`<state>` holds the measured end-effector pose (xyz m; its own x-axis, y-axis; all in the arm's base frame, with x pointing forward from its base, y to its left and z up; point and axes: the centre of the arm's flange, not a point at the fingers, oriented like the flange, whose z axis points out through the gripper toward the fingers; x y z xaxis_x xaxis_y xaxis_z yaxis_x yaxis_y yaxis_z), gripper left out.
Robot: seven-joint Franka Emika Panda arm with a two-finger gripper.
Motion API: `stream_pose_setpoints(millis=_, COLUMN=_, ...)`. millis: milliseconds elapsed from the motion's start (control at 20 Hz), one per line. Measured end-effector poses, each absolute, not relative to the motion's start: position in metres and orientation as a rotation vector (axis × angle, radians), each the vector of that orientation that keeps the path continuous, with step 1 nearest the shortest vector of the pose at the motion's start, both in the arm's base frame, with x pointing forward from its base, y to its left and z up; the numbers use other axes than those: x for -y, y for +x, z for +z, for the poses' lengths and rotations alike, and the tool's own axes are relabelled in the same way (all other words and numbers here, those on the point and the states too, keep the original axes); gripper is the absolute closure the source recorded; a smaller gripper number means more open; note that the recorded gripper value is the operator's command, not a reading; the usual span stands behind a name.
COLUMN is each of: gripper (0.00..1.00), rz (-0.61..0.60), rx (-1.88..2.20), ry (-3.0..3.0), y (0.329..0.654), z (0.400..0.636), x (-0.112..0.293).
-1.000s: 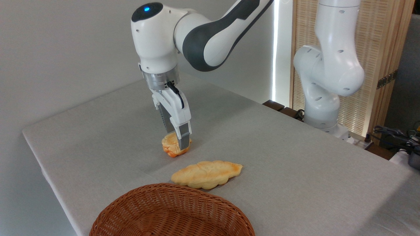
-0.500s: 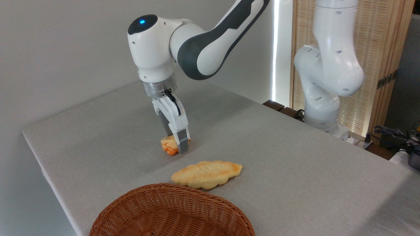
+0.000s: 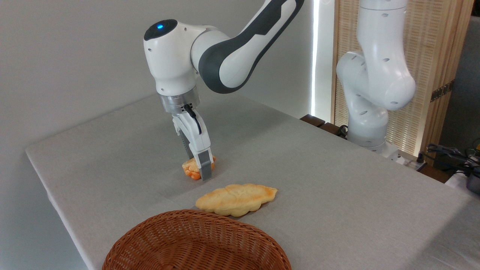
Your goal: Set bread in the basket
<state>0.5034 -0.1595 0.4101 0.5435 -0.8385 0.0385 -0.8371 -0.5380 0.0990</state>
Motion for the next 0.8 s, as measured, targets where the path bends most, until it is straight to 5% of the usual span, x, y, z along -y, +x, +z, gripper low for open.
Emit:
stream_pose_setpoints(millis=550, gripper=0.57, rz=-0.006, rx=1.454, ry=2.668, y=0.505, z=0.414, x=0.160)
stream_pose_setpoints(millis=800, gripper=0.56, rz=0.125, rx=1.378, ry=2.729, y=0.527, z=0.453, x=0.141)
